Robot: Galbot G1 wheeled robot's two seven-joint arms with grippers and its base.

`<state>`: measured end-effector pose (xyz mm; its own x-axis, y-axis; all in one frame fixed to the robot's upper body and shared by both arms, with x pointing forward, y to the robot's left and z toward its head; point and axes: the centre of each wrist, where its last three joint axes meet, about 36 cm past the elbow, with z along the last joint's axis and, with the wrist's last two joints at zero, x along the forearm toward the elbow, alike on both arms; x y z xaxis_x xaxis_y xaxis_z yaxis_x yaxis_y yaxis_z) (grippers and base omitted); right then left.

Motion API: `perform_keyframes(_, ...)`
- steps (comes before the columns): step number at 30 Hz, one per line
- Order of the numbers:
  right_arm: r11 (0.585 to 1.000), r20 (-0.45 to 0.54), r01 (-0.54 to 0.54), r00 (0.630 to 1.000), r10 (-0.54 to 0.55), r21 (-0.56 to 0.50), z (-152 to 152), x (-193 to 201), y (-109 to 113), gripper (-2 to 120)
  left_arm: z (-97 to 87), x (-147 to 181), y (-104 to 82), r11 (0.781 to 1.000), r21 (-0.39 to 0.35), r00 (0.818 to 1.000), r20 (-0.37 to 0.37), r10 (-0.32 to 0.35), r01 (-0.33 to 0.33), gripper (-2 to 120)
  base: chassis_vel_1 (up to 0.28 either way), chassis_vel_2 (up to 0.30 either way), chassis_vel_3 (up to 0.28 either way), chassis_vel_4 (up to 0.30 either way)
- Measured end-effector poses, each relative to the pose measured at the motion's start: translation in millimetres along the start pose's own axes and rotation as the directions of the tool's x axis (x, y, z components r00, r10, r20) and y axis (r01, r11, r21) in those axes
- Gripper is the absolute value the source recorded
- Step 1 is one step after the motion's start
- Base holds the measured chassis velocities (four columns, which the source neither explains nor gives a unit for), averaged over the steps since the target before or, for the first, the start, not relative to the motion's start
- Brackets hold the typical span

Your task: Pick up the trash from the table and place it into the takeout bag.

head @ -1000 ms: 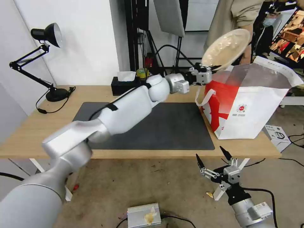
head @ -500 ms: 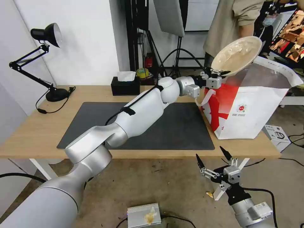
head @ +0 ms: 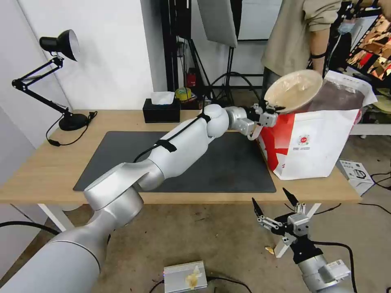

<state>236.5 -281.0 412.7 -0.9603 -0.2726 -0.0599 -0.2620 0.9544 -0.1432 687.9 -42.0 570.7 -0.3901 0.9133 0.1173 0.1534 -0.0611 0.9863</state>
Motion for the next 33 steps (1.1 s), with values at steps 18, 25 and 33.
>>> perform_keyframes(18, 1.000, 0.000, 0.000, 1.000, 0.000, 0.000, 0.0, 0.0, 0.0, 100, -1.5, -2.9, -13.1, 0.999, -0.022, 0.999, -0.025, 0.047, -0.047, 1, 0.000, 0.000, 0.000, 0.000)
perform_keyframes(25, 1.000, 0.000, 0.000, 1.000, 0.000, 0.000, 0.0, 0.0, 0.0, 100, -4.4, -4.0, -7.1, 0.999, -0.033, 1.000, -0.024, 0.007, -0.007, 1, 0.000, 0.000, 0.000, 0.000)
perform_keyframes(33, 1.000, 0.000, 0.000, 1.000, 0.000, 0.000, 0.0, 0.0, 0.0, 100, -6.4, -4.6, -0.1, 0.997, -0.049, 0.998, -0.017, -0.055, 0.054, 5, 0.000, 0.000, 0.000, 0.000)
